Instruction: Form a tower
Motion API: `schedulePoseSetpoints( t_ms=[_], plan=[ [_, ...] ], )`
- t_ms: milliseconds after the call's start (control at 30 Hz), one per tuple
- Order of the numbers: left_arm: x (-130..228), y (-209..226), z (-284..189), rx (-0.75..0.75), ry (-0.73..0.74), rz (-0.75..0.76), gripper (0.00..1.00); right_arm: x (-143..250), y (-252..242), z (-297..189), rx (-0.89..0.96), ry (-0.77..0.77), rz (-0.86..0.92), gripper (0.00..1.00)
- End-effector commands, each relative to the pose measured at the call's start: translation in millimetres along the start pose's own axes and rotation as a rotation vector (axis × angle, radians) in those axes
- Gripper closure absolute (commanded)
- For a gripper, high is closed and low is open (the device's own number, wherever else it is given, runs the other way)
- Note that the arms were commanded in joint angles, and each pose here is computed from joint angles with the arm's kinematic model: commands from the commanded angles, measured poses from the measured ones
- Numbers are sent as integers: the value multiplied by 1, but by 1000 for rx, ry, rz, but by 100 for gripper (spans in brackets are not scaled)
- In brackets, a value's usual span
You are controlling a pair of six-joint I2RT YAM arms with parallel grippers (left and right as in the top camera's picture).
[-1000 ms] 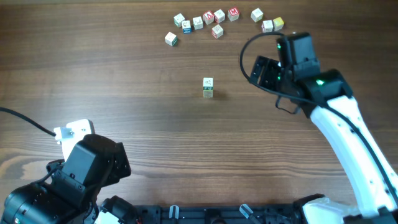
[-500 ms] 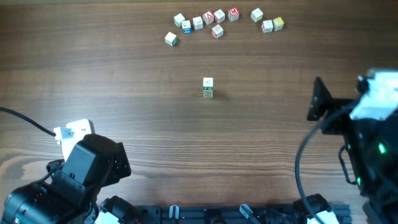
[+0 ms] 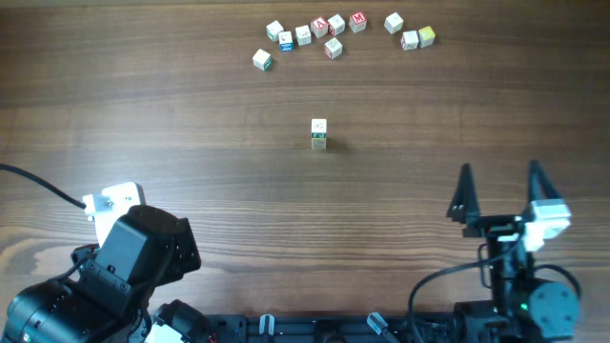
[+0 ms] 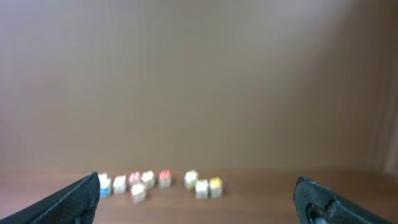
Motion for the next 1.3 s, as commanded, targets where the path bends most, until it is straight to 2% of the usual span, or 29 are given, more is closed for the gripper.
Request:
schedulePoseSetpoints(
  t_ms=[0, 233, 933, 1000, 1167, 1267],
  plan=[
    [-1, 1, 0, -2, -3, -15, 0, 47, 8, 2, -47, 47, 83, 0],
    [-1, 1, 0, -2, -3, -15, 0, 106, 8, 2, -37, 181, 79, 0],
    [0, 0, 0, -1, -3, -14, 0, 106, 8, 2, -42, 181, 69, 0],
    [0, -5, -1, 22, -8, 30, 0, 106, 8, 2, -42, 181, 69, 0],
    [-47, -44, 1, 182, -214, -84, 0, 106, 8, 2, -42, 181, 69, 0],
    [-69, -73, 19, 328, -354, -27, 0, 106, 8, 2, -42, 181, 69, 0]
  ],
)
Point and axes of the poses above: each gripper's point midway between its finger pads, its own z axis out along the fingers, its own y axis along the line the jaws close on, x = y × z, the point moved 1 cm from there along -z, back along the fingers, and after that the axes turned 4 degrees about -z, right-handed, at the moved point
